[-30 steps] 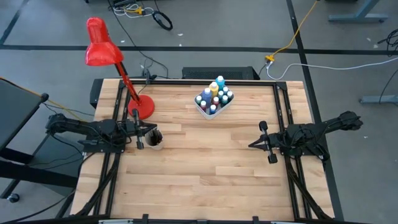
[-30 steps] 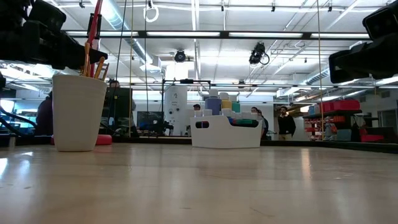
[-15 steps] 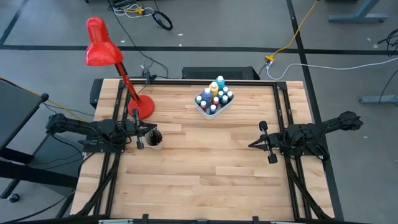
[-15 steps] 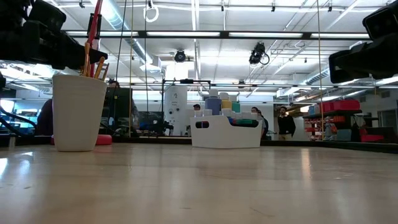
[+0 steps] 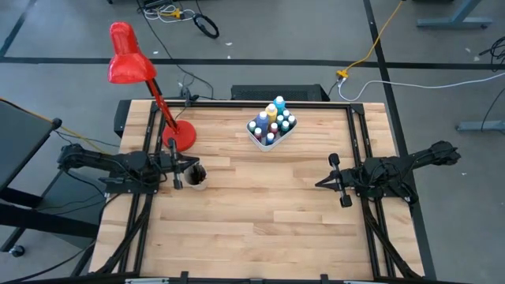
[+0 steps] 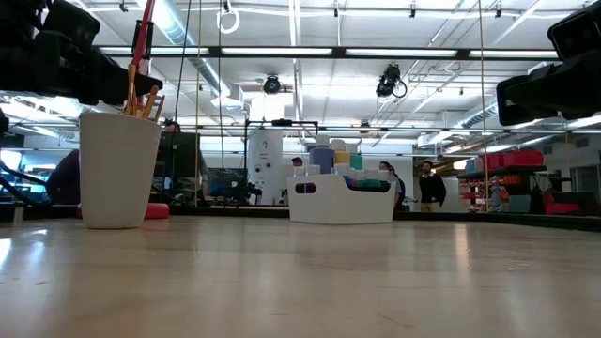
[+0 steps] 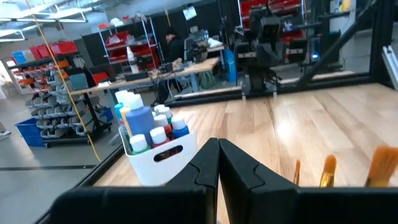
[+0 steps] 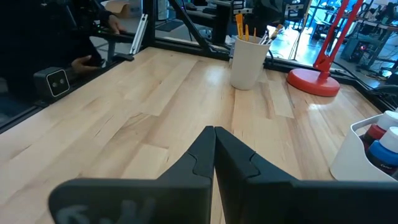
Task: Pick & Place Paint Supplies
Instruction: Return to Home Position
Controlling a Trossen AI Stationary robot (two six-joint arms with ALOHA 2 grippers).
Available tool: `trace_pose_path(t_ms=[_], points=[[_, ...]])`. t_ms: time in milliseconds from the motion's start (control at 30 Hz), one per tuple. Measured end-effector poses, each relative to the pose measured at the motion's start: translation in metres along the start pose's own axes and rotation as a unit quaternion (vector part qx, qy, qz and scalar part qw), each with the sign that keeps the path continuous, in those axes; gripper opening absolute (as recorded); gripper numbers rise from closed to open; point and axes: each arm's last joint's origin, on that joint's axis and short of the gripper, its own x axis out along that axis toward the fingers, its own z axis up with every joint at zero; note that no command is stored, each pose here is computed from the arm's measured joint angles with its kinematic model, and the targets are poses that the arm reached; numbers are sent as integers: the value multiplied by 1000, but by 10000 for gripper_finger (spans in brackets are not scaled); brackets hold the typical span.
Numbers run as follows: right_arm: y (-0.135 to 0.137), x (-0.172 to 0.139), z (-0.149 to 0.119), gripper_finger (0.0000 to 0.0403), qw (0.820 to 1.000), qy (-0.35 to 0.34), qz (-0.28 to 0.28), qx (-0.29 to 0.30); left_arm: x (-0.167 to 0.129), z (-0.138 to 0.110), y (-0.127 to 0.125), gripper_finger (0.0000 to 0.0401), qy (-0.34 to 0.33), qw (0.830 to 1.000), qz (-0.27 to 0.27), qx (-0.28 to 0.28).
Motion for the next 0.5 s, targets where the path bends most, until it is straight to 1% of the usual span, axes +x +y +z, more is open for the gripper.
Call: trace_pose_path(t_ms=[500], points=[[0, 0, 0, 11, 1000, 0, 0, 0, 0, 0, 0, 16, 0, 1000, 0, 0]])
